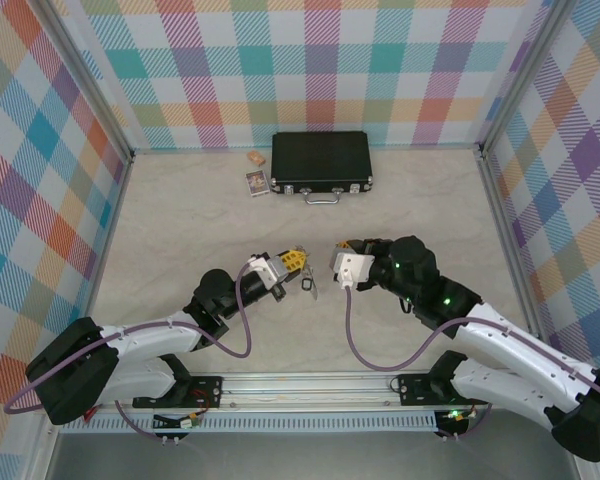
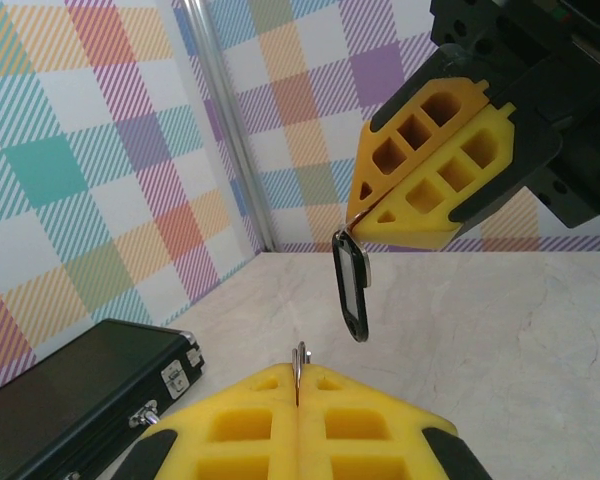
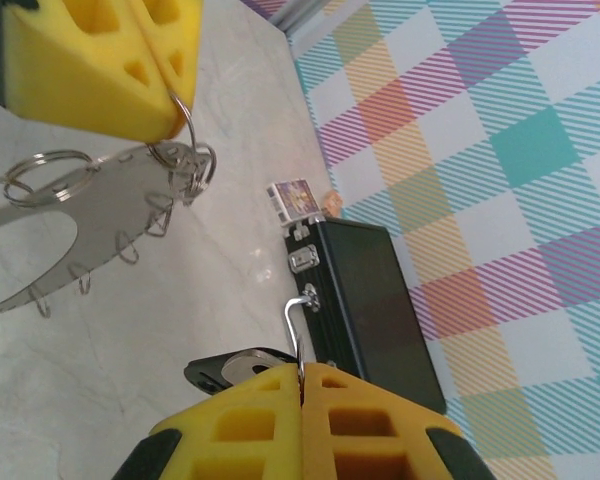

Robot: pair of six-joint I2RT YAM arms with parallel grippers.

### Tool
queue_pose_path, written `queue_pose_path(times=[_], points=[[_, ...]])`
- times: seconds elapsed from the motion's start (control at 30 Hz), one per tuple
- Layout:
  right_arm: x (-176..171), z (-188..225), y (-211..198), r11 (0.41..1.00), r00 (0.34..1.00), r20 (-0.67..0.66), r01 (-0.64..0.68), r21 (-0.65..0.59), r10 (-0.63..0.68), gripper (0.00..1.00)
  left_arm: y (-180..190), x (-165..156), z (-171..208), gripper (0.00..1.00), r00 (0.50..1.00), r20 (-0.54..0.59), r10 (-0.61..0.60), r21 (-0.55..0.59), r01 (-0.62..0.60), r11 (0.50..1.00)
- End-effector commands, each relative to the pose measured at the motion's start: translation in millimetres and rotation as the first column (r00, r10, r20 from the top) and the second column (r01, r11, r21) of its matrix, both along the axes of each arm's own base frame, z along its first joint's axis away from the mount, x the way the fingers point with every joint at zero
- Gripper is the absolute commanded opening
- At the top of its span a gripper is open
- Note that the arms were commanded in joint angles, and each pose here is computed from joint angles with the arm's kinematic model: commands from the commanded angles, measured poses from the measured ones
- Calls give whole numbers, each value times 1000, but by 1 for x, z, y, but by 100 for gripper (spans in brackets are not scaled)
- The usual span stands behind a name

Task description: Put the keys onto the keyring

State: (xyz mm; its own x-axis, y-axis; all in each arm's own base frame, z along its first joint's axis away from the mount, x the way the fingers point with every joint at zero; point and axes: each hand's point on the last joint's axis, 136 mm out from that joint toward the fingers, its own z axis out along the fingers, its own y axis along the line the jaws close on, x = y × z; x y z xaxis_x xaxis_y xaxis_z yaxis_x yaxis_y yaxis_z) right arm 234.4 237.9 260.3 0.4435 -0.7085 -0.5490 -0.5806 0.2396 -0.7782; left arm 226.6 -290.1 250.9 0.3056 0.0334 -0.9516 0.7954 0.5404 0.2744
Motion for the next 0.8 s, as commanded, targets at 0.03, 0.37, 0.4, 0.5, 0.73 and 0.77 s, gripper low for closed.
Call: queue_pose_path(times=[0.03,0.37,0.4,0.5,0.73,0.77], points=[[1,21,-2,1000,996,92,8,25,-11,0,2,-5,18,0,997,71,4,-46,-1,999],[-13,15,4,998,997,-67,-38,44,41,0,-8,-10,20,0,995,92,-48,-27,50,998],[-13,15,5,998,996,-76,-38,50,42,0,-10,-10,21,0,994,95,-47,-30,50,998],[-19,11,6,997,992,-111,-55,57,61,0,-12,-11,22,0,993,106,-49,-39,54,998],[-31,7,10,994,975,-198,-87,72,100,0,-17,-16,24,0,989,129,-72,-57,80,995],[-32,7,10,994,974,-205,-88,72,101,0,-17,-17,25,0,988,135,-76,-62,85,994]])
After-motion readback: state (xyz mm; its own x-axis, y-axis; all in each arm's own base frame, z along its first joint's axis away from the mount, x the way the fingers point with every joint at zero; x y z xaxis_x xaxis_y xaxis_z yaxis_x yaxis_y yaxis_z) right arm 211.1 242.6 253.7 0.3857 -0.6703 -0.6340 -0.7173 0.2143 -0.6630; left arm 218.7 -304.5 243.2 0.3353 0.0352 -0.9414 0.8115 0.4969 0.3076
